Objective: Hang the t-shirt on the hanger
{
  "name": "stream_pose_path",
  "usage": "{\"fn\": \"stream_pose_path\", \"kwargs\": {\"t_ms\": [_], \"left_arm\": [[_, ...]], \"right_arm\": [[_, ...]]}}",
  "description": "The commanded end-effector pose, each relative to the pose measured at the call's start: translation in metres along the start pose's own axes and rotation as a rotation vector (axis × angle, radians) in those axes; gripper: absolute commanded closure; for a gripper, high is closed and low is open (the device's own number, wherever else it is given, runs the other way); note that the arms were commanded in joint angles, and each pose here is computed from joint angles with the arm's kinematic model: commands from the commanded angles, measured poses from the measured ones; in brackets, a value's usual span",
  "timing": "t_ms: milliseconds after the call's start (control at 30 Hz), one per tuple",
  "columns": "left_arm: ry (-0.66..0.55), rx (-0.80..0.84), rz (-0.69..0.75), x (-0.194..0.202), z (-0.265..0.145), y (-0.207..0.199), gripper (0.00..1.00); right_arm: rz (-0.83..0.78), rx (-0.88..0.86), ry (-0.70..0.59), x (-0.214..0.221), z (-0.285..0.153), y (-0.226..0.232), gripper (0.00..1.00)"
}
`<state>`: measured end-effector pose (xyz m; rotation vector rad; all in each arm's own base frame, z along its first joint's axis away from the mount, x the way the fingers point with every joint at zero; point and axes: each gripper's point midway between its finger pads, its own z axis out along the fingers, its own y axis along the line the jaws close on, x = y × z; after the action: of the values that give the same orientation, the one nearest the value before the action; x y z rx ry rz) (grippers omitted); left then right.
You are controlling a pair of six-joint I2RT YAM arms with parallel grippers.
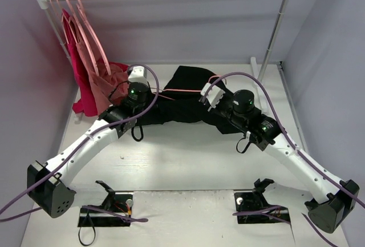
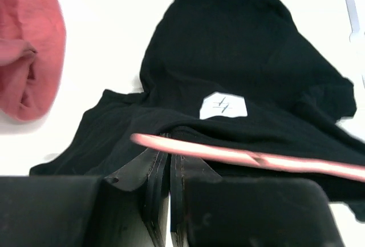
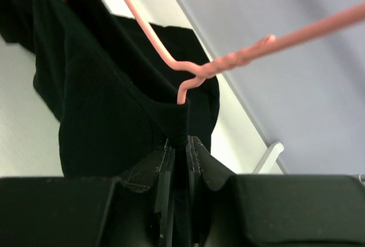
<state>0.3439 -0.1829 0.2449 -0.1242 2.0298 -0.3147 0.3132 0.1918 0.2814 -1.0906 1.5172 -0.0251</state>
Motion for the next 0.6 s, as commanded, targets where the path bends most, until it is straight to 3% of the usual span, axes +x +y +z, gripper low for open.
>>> {"fn": "stream_pose_path", "kwargs": {"t_ms": [0,167,567], "left_arm": [[-0.034,-0.1,-0.003,-0.033,-0.003,0.034,1.0],[-0.051,-0.124,-0.003,-0.057,-0.005,0.045,1.0],[-0.037,-0.228,-0.01,-0.071,-0.001,0.086,1.0]], "right_arm": [[-0.033,0.174,0.031,-0.008,-0.017,-0.041,1.0],[-0.063,0.227,0.095,0.003,-0.022,-0.048,1.0],[-0.106,0.294,0.215,0.023,-0.038,-0.06,1.0]]}}
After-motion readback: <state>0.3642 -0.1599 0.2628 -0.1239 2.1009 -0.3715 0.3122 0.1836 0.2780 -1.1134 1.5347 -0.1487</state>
